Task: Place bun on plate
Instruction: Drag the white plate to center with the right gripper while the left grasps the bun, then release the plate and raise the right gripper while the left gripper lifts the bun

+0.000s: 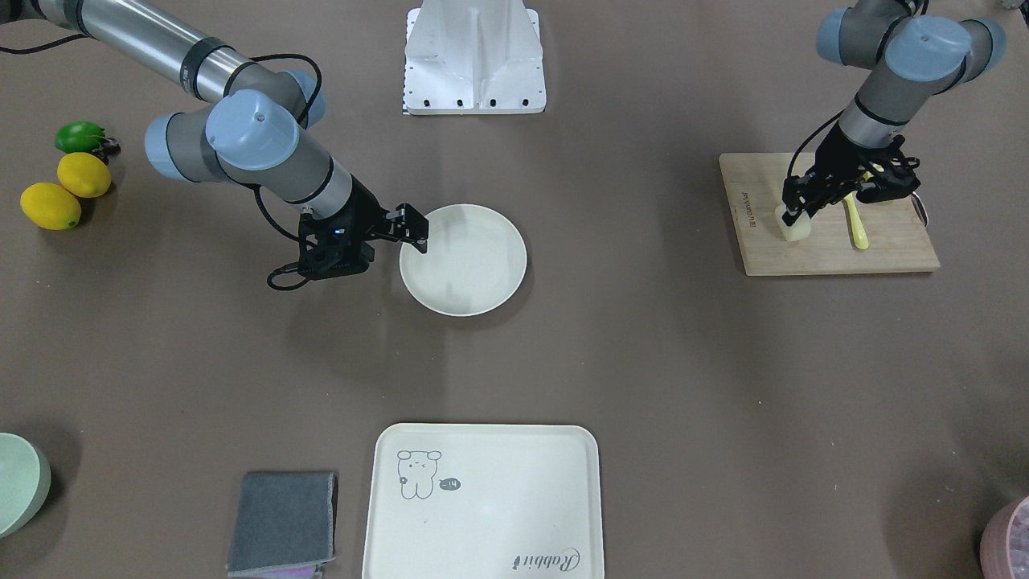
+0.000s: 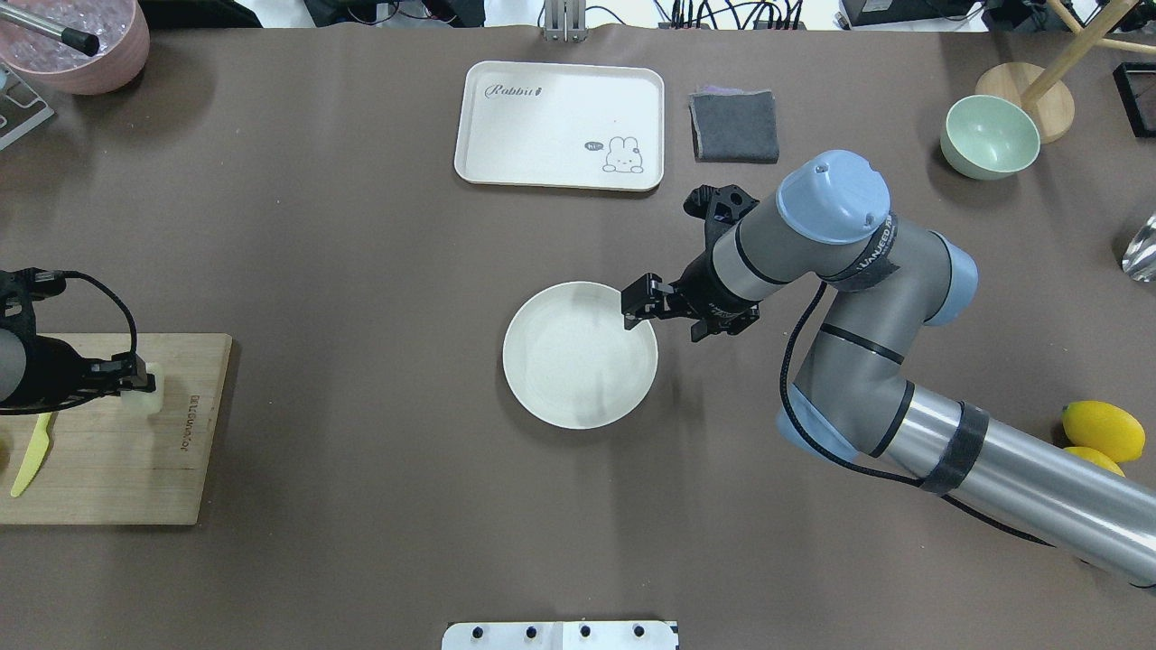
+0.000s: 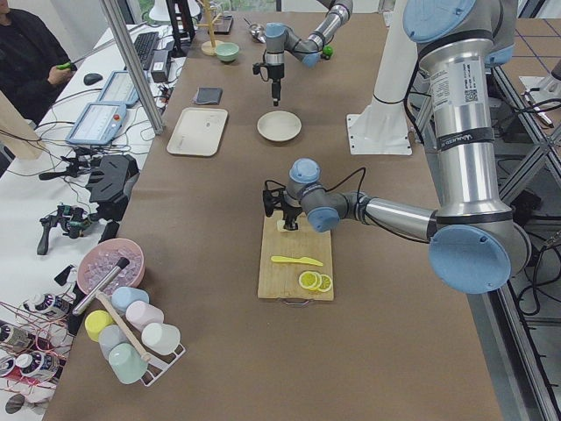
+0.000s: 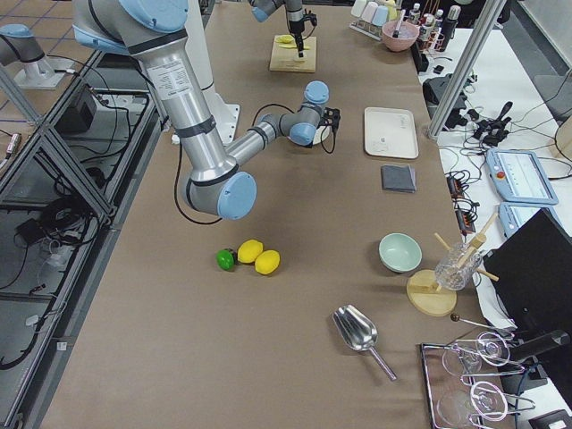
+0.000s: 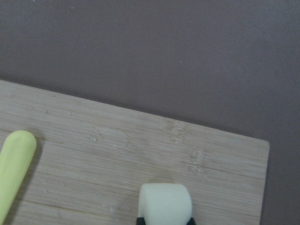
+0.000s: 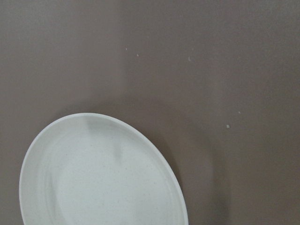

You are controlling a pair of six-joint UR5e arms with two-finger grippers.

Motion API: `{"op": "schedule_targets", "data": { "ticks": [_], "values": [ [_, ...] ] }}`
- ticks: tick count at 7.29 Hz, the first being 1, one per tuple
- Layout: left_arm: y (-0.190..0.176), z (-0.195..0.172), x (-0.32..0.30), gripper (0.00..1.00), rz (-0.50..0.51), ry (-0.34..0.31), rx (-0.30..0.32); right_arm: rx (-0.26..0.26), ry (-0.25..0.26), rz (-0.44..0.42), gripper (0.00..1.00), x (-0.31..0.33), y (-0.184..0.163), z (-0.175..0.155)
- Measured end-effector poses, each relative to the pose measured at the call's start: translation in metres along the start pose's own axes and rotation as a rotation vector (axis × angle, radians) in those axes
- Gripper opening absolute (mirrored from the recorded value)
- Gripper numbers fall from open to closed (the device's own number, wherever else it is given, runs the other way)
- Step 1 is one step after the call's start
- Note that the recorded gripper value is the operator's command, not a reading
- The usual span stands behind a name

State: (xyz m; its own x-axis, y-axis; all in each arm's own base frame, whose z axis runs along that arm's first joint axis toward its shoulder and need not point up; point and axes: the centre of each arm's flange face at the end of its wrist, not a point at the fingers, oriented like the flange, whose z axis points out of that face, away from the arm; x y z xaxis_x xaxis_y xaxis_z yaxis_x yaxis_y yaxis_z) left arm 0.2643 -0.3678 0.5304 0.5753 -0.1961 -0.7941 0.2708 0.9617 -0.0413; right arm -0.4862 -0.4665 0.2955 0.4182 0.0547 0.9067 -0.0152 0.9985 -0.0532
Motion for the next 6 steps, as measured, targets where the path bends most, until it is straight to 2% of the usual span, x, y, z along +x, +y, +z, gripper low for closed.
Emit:
{"op": "schedule_targets", "data": {
  "ticks": [2, 3, 4, 6],
  "values": [
    [0.000, -0.016, 0.030, 0.33, 0.015, 0.062, -0.012, 0.007, -0.006, 0.013, 1.00, 0.008, -0.015, -0.016],
    [-0.006, -0.023, 0.064, 0.33, 0.019, 0.106, -0.023, 0.006, -0.010, 0.026, 1.00, 0.020, -0.028, -0.032],
    [-0.019, -0.027, 0.114, 0.33, 0.008, 0.128, -0.028, 0.009, -0.015, 0.029, 1.00, 0.039, -0.046, -0.054],
    [-0.041, -0.044, 0.254, 0.33, -0.065, 0.117, -0.045, 0.030, -0.007, 0.000, 1.00, 0.097, -0.077, -0.101]
  ]
}}
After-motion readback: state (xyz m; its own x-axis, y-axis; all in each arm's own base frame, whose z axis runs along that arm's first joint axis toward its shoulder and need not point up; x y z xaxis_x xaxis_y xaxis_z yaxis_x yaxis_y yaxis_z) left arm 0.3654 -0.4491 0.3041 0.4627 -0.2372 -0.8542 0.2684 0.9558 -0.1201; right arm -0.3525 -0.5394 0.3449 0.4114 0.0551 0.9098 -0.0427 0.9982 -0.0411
